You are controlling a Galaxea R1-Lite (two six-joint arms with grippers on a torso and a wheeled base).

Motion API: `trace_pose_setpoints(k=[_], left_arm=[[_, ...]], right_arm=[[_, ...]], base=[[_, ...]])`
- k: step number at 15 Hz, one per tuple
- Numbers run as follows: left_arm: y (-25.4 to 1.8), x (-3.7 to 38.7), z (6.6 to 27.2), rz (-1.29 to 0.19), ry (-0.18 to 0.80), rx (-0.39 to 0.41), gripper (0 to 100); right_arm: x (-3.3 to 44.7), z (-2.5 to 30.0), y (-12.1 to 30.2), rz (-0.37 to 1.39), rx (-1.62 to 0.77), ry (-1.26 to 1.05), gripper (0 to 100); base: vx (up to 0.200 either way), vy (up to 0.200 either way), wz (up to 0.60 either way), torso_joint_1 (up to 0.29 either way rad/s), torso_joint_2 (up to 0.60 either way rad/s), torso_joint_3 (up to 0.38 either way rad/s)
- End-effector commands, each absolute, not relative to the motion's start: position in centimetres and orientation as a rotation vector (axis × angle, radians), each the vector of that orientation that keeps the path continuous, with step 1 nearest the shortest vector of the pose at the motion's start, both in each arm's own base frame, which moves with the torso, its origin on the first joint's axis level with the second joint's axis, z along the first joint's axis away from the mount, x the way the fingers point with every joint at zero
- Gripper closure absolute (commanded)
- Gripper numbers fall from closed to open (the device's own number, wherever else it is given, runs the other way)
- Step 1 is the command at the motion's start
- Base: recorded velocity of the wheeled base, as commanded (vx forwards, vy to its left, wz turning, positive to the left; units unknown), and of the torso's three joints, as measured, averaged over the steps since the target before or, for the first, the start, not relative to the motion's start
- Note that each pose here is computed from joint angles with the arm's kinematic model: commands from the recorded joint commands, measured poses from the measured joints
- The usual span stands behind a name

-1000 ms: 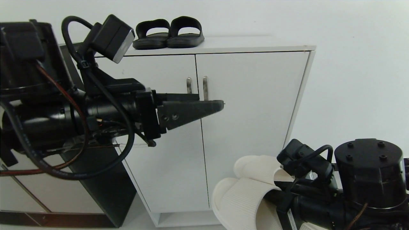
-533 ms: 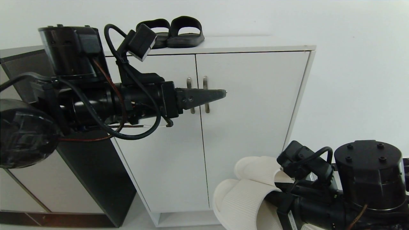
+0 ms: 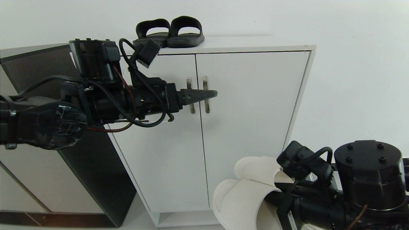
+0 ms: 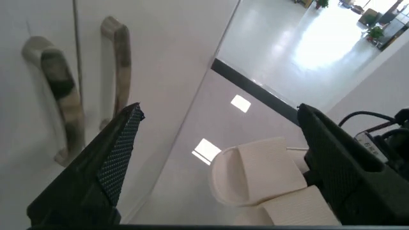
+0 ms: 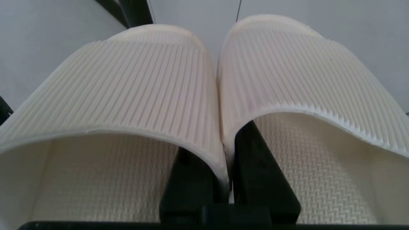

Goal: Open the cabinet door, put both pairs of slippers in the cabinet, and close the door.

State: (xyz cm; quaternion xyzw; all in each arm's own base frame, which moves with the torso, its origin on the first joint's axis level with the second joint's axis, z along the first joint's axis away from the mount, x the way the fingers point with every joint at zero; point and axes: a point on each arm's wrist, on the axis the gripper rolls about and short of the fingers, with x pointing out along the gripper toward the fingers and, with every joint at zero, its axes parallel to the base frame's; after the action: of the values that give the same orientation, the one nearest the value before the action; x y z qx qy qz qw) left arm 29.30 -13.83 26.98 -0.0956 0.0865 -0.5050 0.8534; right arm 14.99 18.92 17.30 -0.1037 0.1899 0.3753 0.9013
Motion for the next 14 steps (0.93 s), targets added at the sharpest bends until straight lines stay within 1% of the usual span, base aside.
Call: trace_pose_setpoints(k=[1,6,8,14], left_arm=[[-13.7,29.9,26.7,-1.043,0.185,-0.202,0],[-14.3,32.9,26.0,-0.98,0.183,-0.205,0],[-14.6,33.8,25.6,-0.978,0.191,-0.206,0],[-15.4,34.7,24.5,-0.985,0.217,-0.209,0]], right_arm=[[15.0,17.2,19.0,0.777,-0.215,0.394,100],[15.0,17.2,19.0,0.777,-0.217,0.394,100],[15.0,17.2,19.0,0.777,-0.218,0.396,100],[15.0,17.1,19.0,0.778,-0.218,0.4,100]], base=[[0.0,0.0,0.0,0.0,0.0,0.0],[0.0,0.0,0.0,0.0,0.0,0.0],[0.0,0.0,0.0,0.0,0.0,0.0],[0.0,0.0,0.0,0.0,0.0,0.0]])
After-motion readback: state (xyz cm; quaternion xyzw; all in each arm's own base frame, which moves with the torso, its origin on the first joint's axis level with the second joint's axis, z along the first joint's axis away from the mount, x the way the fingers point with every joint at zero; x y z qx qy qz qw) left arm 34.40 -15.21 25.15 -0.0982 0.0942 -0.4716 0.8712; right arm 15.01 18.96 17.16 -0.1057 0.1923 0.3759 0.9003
